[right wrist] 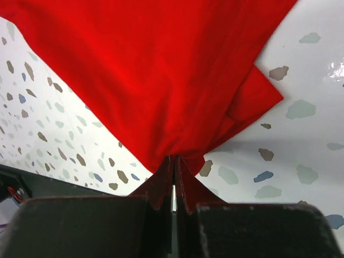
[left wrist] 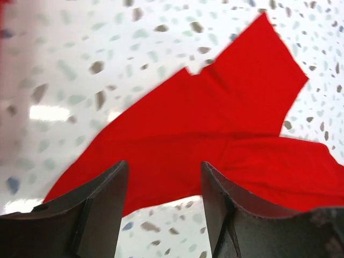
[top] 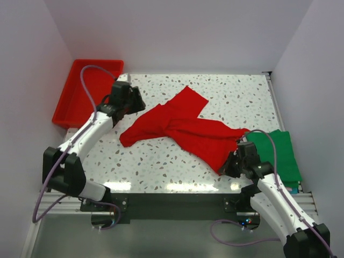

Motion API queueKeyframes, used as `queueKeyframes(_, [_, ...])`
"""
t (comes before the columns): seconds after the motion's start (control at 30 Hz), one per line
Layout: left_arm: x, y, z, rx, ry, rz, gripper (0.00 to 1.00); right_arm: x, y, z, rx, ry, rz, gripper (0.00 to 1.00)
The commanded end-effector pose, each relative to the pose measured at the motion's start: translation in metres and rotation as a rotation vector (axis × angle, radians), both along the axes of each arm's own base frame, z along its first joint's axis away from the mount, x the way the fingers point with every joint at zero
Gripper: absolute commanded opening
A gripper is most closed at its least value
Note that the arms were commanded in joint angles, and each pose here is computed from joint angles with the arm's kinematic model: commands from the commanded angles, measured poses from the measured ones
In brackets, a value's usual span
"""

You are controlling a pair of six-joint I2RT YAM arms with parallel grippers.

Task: Fold and stack the t-shirts
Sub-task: Flatten the tshirt out

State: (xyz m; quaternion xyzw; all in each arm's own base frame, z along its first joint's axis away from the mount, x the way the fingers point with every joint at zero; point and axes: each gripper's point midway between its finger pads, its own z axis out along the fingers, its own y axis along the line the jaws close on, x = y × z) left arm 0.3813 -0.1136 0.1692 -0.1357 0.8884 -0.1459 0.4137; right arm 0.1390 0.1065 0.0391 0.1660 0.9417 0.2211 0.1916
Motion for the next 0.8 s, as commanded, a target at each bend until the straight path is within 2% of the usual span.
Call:
queueKeyframes(0.0, [0.013,-0.055,-0.012,0.166,0.041,-0.174,0.61,0.006,0.004,0.002,0.006,-0.012,0.011,0.00])
queueKeyframes(0.07, [0.022,-0.073,-0.015,0.246,0.046,-0.222,0.61,0.011,0.003,0.004,-0.001,-0.023,0.009,0.00])
queueKeyframes(0.13, [0.022,-0.095,-0.044,0.321,0.103,-0.282,0.61,0.015,0.001,0.006,-0.015,-0.036,0.005,0.00])
queueKeyframes(0.3, [0.026,-0.133,-0.076,0.400,0.138,-0.360,0.61,0.020,0.001,0.006,-0.022,-0.040,0.000,0.00])
queueKeyframes(0.6, [0.027,-0.137,-0.092,0.459,0.154,-0.364,0.59,0.022,0.001,0.005,-0.025,-0.042,0.000,0.00])
queueKeyframes(0.77, [0.022,-0.139,-0.095,0.476,0.158,-0.376,0.55,0.026,0.002,0.007,-0.020,-0.050,-0.004,0.00])
